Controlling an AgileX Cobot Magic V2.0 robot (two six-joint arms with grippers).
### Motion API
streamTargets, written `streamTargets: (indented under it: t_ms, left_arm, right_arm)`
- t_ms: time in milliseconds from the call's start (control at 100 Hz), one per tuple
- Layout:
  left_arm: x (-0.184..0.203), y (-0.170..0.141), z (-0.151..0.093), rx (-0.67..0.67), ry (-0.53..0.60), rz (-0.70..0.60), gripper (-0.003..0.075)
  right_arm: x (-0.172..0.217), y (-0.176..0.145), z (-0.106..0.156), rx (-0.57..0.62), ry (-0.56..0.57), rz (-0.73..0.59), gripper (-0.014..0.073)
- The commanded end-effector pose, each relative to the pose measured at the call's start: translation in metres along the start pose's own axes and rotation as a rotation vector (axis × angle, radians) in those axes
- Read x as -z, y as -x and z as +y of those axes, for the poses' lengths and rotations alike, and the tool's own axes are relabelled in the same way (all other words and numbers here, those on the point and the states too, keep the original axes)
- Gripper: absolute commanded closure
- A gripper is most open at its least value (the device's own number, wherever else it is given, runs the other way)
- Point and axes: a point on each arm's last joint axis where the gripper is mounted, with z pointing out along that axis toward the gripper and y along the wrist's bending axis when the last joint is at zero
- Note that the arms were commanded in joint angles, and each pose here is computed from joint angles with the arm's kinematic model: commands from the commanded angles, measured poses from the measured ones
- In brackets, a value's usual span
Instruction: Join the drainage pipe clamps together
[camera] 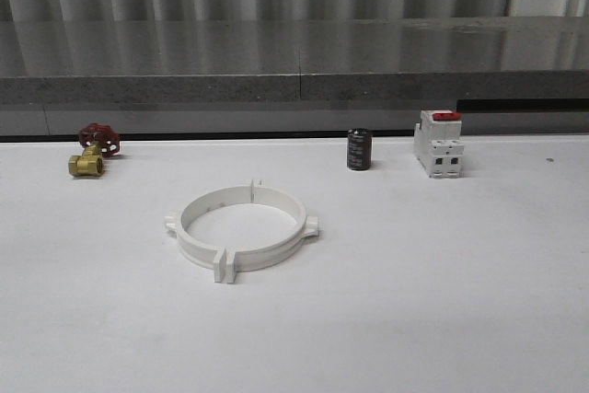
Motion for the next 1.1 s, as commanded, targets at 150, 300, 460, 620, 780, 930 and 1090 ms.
streamTargets:
  t_ms: [150, 300, 460, 620, 780, 930, 1090]
  left_arm:
    - [0.003, 0.015, -0.002, 0.004, -0.011, -0.095, 0.0741]
    - [0.003, 0.015, -0.002, 0.004, -0.011, -0.095, 0.0741]
    - [0.003, 0.015, -0.002, 0.004, -0.011, -0.095, 0.0741]
    - [0.003, 0.015, -0.002, 0.004, -0.011, -0.095, 0.0741]
    - [0.003, 0.015, -0.002, 0.004, -0.011, -0.095, 0.0741]
    - [0.003, 0.015, -0.002, 0.004, -0.011, -0.095, 0.0741]
    - [0.003, 0.015, -0.002, 0.004, -0.011, -0.095, 0.0741]
  right_arm:
    - [0.004, 0.011, 0.001, 0.019, 0.014, -0.077, 0.0662]
    - [0.004, 0.011, 0.001, 0.019, 0.014, -0.077, 0.0662]
    - [0.004, 0.010, 0.001, 0.026, 0.009, -0.077, 0.0662]
    - [0.008, 0.004, 0.000, 0.040, 0.030, -0.143, 0.0662]
    - [0.021, -0.013, -0.003, 0.115, 0.062, -0.295, 0.0662]
    - [0.025, -0.038, -0.003, 0.155, 0.102, -0.449, 0.0662]
    - [0.020, -0.070, -0.005, 0.119, 0.128, -0.561, 0.0662]
